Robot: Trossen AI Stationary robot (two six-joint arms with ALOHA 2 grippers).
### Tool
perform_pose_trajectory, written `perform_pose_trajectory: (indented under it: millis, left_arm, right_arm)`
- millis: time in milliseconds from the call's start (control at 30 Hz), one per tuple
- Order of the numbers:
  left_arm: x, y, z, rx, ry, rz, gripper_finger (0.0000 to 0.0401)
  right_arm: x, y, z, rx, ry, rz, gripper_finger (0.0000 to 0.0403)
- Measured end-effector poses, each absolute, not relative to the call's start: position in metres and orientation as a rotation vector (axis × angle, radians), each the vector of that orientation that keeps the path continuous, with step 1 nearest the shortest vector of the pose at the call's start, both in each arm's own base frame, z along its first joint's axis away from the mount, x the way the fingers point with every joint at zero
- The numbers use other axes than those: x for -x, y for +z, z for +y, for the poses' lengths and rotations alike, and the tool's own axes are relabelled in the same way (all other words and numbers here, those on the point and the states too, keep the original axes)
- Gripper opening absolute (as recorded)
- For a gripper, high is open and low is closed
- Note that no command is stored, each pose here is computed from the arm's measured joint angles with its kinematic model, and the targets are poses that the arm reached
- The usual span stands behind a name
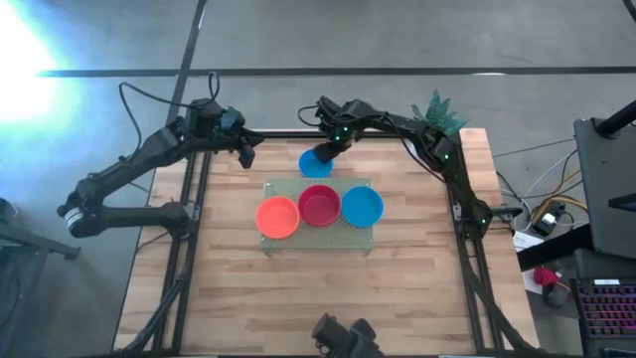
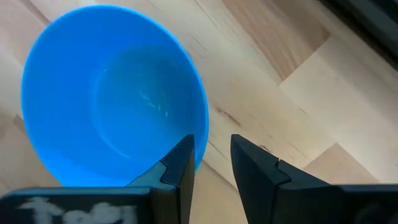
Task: Pick & Place Mini bowls
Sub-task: Stack the blue bowl on top of the other blue bowls on the shelf
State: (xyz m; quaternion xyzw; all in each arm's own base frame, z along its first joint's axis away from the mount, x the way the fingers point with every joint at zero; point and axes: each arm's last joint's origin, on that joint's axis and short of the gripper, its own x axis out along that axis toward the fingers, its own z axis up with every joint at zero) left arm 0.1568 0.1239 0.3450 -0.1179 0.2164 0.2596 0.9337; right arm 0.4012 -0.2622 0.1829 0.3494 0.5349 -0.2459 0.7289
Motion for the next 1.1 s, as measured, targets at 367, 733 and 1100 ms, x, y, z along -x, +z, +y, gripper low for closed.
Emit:
perform_pose_trajectory:
  millis: [367, 733, 1100]
  left_arm:
    - [-0.157, 0.345, 0.124, 0.241, 0.53, 0.442, 0.0067]
    - [-0.157, 0.345, 0.124, 0.241, 0.531, 0.442, 0.0067]
    - [-0.157, 0.345, 0.124, 0.238, 0.529, 0.444, 0.0067]
  right_arm:
    - [-0.401, 0.169, -0.261, -0.756, -0.529, 1.179, 0.0093]
    - [-0.402, 0.171, -0.262, -0.71, -0.525, 1.164, 0.001]
    - [-0.388, 0.255, -0.255, -0.599, -0.502, 1.018, 0.0008]
